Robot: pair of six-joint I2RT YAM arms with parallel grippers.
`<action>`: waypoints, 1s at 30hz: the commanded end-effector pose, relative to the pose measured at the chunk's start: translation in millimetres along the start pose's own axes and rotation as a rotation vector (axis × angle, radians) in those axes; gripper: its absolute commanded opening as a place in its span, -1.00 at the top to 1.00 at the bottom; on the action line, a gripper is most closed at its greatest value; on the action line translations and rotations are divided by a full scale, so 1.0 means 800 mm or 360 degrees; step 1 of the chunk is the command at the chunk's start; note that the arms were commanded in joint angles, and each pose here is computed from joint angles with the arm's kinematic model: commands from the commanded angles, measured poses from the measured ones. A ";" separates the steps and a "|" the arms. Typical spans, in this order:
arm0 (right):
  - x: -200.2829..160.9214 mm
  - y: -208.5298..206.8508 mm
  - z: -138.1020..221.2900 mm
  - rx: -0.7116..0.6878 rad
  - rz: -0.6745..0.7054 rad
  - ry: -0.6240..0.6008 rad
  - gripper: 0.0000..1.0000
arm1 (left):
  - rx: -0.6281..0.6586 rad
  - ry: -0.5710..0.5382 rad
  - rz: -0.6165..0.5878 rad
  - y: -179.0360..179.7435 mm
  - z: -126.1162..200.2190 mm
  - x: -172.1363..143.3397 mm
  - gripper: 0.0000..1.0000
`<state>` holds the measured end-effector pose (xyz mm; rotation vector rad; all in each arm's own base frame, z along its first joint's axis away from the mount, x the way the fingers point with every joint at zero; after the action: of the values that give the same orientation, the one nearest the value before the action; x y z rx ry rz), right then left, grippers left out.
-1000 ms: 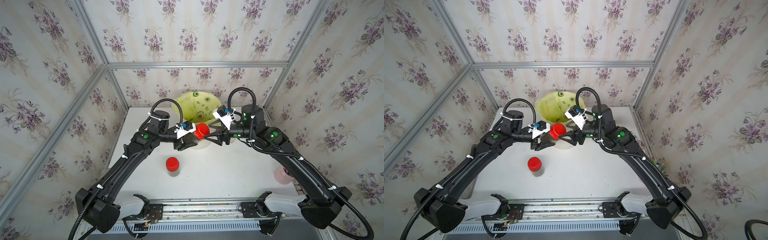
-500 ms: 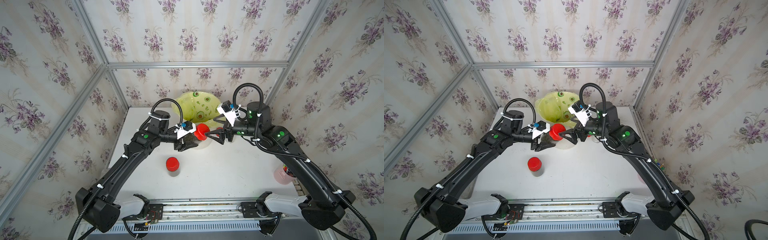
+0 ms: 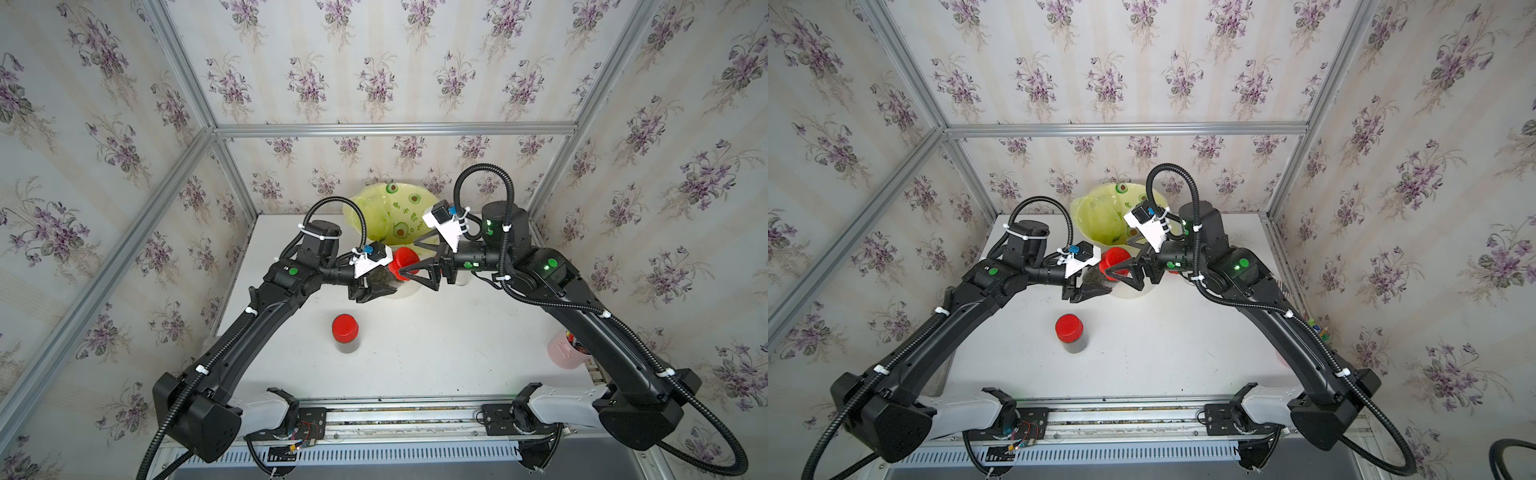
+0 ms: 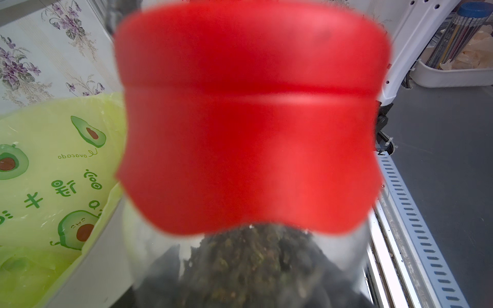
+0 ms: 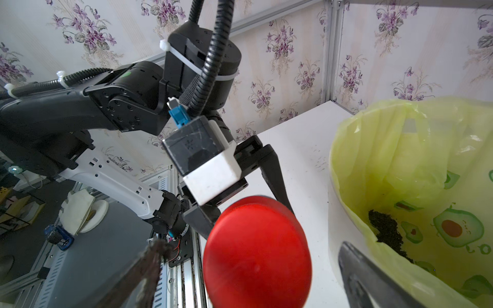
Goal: Empty moldy tea leaves from jars
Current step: Unscrew the lid from the jar.
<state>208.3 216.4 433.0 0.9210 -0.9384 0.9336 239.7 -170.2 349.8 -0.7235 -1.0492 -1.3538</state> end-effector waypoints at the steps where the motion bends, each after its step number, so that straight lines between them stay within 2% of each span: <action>1: -0.001 -0.002 -0.006 -0.0072 -0.0018 0.0045 -0.98 | -0.0014 -0.0039 -0.0043 0.000 0.002 0.006 -0.35; 8: -0.005 -0.004 -0.015 -0.0157 -0.0038 0.0124 -0.86 | -0.0012 -0.0043 -0.0048 0.000 0.003 0.008 -0.35; 13: -0.010 -0.003 -0.018 -0.0177 -0.0013 0.0174 -0.60 | -0.0014 -0.0047 -0.0051 0.000 0.003 0.008 -0.35; 18: -0.009 -0.003 -0.019 -0.0162 0.0035 0.0174 -0.21 | -0.0013 -0.0049 -0.0050 -0.002 0.004 0.009 -0.35; 22: -0.010 -0.003 -0.022 -0.0120 0.0095 0.0198 -0.07 | -0.0020 -0.0056 -0.0058 -0.004 0.006 0.010 -0.34; 30: -0.011 -0.006 -0.020 -0.0048 0.0309 0.0219 0.09 | -0.0048 -0.0067 -0.0057 -0.005 0.006 0.011 -0.34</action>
<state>211.8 230.8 421.2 0.7937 -0.8965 1.0442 238.1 -168.1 349.6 -0.7051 -1.0404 -1.3505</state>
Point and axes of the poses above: each gripper's point midway between its finger pads, its own z axis back along the fingers, its own y axis along the line the jaws close on, x = y × z, the point moved 10 cm from there along z, back along the fingers
